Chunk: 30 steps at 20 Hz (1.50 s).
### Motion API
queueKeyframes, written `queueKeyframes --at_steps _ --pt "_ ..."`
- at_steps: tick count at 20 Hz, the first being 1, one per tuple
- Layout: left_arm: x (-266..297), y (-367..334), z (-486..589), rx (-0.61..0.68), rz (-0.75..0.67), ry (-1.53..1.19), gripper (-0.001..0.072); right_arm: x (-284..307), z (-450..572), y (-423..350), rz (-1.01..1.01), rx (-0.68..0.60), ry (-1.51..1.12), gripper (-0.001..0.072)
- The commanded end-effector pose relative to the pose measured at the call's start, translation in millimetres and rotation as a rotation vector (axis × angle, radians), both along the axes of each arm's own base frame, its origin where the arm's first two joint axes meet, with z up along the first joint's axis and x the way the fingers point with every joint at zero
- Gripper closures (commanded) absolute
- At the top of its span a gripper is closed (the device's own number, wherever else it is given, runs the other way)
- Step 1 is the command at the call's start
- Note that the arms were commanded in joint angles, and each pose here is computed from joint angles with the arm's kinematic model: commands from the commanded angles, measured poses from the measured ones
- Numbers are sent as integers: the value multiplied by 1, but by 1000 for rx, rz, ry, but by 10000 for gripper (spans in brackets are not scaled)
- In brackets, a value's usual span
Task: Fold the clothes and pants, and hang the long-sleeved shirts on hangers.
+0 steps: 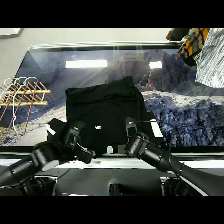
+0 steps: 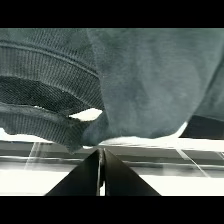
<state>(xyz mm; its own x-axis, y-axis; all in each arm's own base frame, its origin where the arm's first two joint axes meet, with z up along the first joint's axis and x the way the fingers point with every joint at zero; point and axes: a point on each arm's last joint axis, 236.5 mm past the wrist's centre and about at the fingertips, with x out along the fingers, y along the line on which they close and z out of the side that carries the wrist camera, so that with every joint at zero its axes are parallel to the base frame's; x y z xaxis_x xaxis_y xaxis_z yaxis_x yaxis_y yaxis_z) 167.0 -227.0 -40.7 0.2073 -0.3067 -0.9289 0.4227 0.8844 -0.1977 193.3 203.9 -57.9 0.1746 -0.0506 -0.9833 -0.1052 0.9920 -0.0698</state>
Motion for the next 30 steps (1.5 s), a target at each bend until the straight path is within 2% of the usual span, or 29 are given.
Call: queueKeyframes --at_steps 1,4,8,11,12,13,15,16,17,18,19,20,21,24,28,29,30 --pt "-6 -21 -11 107 -174 -106 169 -3 13 0 -30 19 3 658" --pt "-17 -23 -36 196 -248 -90 169 -8 12 2 -37 29 21 658" --pt "-9 -16 -59 279 -271 -91 169 -17 13 11 -53 69 62 658" --pt "2 -12 -68 274 -185 -73 169 -19 16 11 -75 78 65 657" --pt "7 -10 -69 264 -135 -65 169 -19 16 11 -78 79 65 639" --pt "13 -8 -70 254 -100 -62 169 -19 16 11 -84 79 63 582" --pt "22 -6 -69 236 -59 -63 172 -12 17 12 -93 87 34 409" --pt "25 -5 -69 234 -48 -63 240 -9 17 13 -92 92 20 404" --pt "26 -4 -69 233 -41 -62 344 -7 15 11 -97 82 14 367" --pt "27 -3 -69 233 -40 -62 392 -7 12 8 -112 64 16 294" --pt "26 -4 -69 231 -38 -58 438 -8 7 7 -115 47 28 270" --pt "24 -5 -69 226 -34 -49 599 -9 2 8 -116 38 40 248" --pt "22 -6 -69 221 -31 -40 670 -8 -3 10 -115 39 42 226" --pt "17 -10 -70 197 -13 -14 670 2 -14 24 -104 73 24 226" --pt "16 -19 -64 164 2 -1 670 -2 -42 13 -102 -28 68 231" --pt "17 -21 -62 155 6 1 670 -4 -48 9 -110 -55 80 320" --pt "17 -24 -60 144 9 1 671 -2 -49 6 -103 -70 75 508"
